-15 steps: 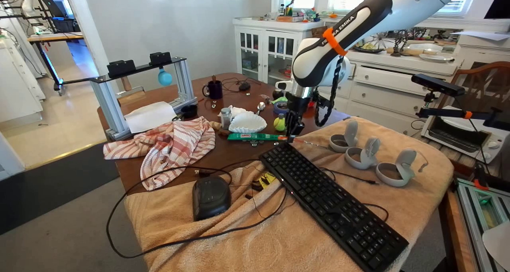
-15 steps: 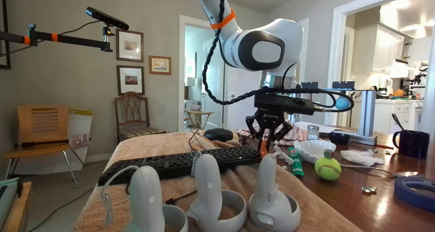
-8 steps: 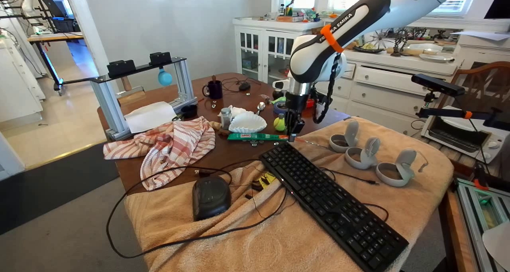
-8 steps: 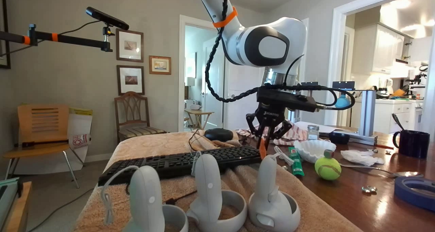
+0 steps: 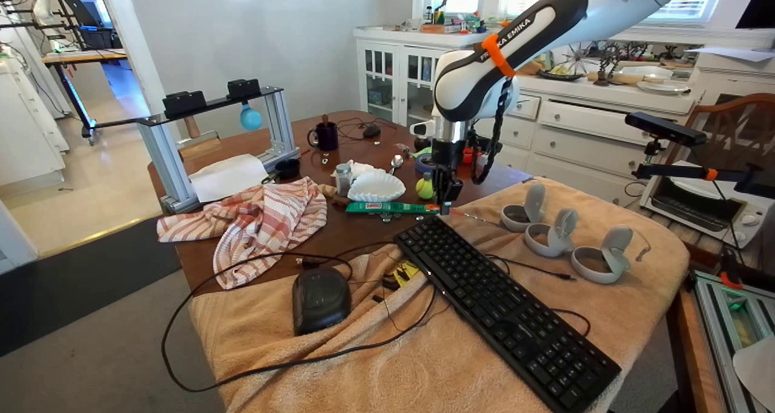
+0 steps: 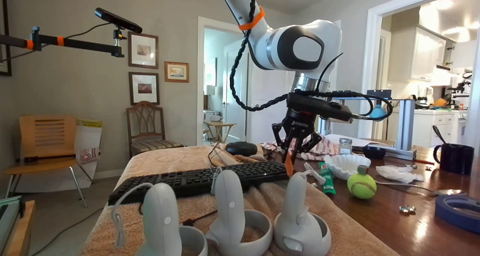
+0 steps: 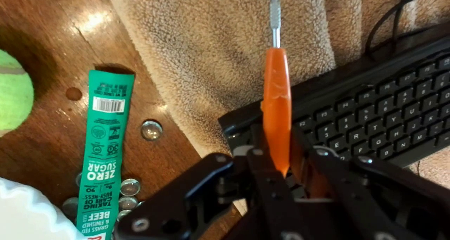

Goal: Place the fish slice underneath one console.

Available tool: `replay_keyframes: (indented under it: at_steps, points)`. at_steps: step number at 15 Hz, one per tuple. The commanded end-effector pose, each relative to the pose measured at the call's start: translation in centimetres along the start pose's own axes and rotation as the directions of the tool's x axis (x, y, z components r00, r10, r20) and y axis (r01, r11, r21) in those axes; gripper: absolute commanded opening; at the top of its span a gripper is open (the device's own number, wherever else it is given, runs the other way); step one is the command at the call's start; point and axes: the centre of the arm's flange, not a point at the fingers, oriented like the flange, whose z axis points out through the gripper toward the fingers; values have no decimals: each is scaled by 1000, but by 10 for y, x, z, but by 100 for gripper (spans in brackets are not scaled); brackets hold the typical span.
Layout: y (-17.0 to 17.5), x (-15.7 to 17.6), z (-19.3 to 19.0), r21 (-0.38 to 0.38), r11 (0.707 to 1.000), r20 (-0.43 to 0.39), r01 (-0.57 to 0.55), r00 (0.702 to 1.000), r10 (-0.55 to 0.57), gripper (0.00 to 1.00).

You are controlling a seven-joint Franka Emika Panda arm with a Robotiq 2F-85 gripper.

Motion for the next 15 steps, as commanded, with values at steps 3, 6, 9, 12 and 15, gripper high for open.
replay_keyframes:
  at_steps: [3, 6, 9, 12, 15]
  points:
    - [2, 2, 12, 5, 1000, 36, -4, 999, 4, 5]
    - [-1, 2, 14, -11, 1000, 12, 7, 1000, -7, 5]
    - [-1, 2, 17, -17, 1000, 3, 7, 1000, -7, 5]
    - [-3, 2, 19, -18, 1000, -3, 13, 1000, -13, 5]
    - [-5, 4, 21, -18, 999, -8, 31, 999, -31, 5]
